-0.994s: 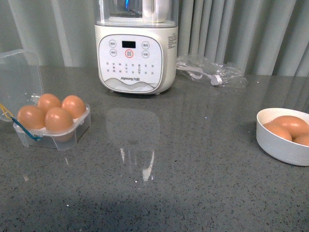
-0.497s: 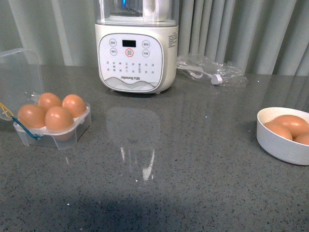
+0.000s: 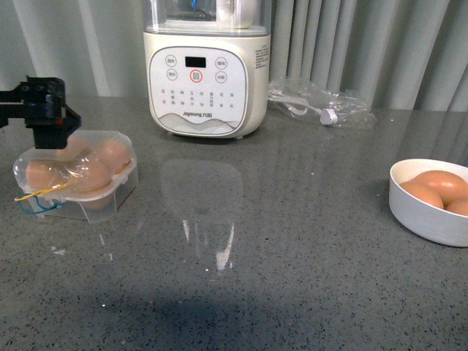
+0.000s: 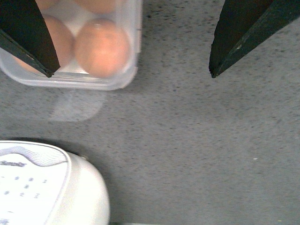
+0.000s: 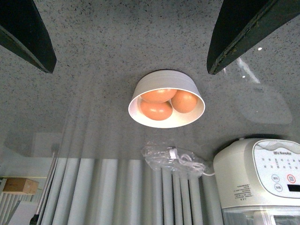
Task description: Put egg into box
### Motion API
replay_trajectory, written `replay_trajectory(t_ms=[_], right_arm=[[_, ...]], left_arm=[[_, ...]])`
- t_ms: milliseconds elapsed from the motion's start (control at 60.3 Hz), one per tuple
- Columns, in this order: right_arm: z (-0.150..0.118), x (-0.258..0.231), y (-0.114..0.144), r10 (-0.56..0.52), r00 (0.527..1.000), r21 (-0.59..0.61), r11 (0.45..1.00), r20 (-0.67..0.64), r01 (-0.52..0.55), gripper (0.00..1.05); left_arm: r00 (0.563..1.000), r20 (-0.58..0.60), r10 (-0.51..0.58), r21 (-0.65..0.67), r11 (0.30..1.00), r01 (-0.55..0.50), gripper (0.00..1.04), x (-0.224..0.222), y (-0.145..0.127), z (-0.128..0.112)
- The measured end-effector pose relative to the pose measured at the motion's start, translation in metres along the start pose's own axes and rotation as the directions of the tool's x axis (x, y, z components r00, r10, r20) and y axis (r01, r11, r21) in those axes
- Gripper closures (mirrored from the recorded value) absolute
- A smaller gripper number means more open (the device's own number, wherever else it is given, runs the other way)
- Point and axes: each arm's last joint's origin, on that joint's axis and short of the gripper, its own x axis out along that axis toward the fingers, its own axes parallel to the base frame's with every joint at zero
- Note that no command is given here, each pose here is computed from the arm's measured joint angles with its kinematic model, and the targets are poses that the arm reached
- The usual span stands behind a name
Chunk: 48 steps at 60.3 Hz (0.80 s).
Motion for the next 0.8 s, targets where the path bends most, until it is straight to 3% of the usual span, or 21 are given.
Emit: replay_trajectory(t_ms=[166,249,481,630,796], right_arm=[[0.000,0.000,0.000,0.000,1.000,0.000,1.000,0.000,0.000,0.07],[0.000,0.000,0.000,0.000,1.000,0.000,1.000,0.000,0.000,0.07],[0.000,0.000,0.000,0.000,1.000,0.000,1.000,0.000,0.000,0.07],[0.000,0.000,0.000,0.000,1.000,0.000,1.000,0.000,0.000,0.07],[0.000,0.000,0.000,0.000,1.000,0.000,1.000,0.000,0.000,0.07]], left_arm=[[0.995,-0.016,-0.094,0.059,0.994,0.095,0.07,-0.005,-0.034,-0.006],[0.995,-0.009,-0.097,0.066,0.993,0.097,0.07,-0.008,-0.038,-0.003],[0.999,0.022,-0.023,0.090,0.996,0.021,0.07,-0.030,-0.034,0.015],[0.992,0.121,0.031,0.130,0.990,-0.047,0.07,-0.072,-0.031,0.045],[0.986,0.150,0.071,0.178,0.979,-0.098,0.07,-0.117,-0.028,0.050]])
